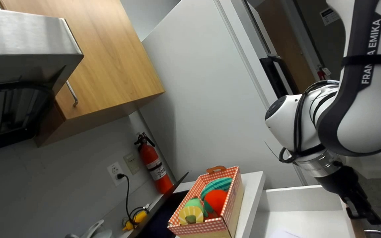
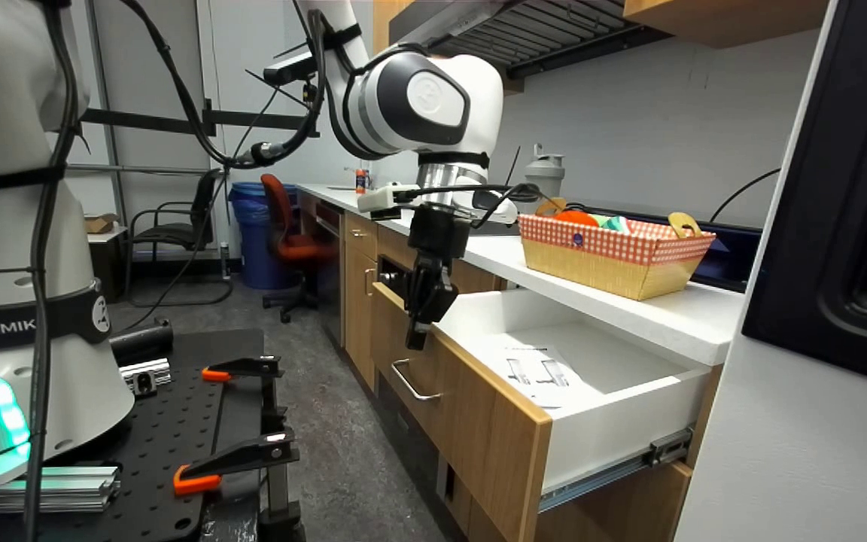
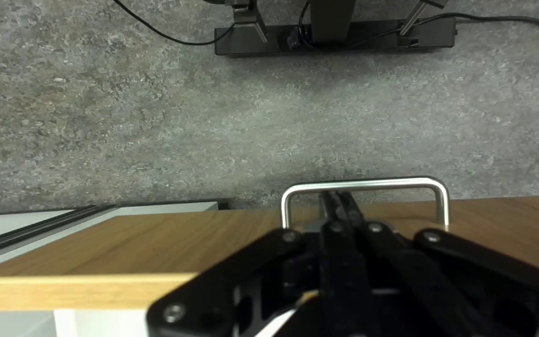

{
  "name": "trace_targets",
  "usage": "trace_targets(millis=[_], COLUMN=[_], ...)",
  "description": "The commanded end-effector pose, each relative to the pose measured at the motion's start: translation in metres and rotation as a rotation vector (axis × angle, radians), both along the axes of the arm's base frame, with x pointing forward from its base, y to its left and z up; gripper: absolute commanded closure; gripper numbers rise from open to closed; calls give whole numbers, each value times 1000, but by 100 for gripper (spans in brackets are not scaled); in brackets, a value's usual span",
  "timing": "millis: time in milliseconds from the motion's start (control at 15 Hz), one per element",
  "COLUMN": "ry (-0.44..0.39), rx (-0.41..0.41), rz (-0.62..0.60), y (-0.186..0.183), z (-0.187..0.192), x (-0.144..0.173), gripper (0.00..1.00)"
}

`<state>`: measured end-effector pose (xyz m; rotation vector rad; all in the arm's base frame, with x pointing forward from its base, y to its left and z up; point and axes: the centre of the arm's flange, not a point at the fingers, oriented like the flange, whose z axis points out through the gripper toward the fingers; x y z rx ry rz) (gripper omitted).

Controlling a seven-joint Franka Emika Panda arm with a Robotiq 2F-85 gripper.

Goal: Remove a piece of watermelon plush toy from the open drawer, put the watermelon in the carton box and then close the drawer

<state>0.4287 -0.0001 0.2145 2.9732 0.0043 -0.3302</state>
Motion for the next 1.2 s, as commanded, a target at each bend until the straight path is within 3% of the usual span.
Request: trace_targets(millis=[0, 400, 1133], ry=[-5, 0, -79], rx=[8, 15, 7], rz=[-9, -7, 1], y=[-7, -11, -14], z=[-9, -23, -11], x=[21, 36, 79], gripper=[100, 100, 100])
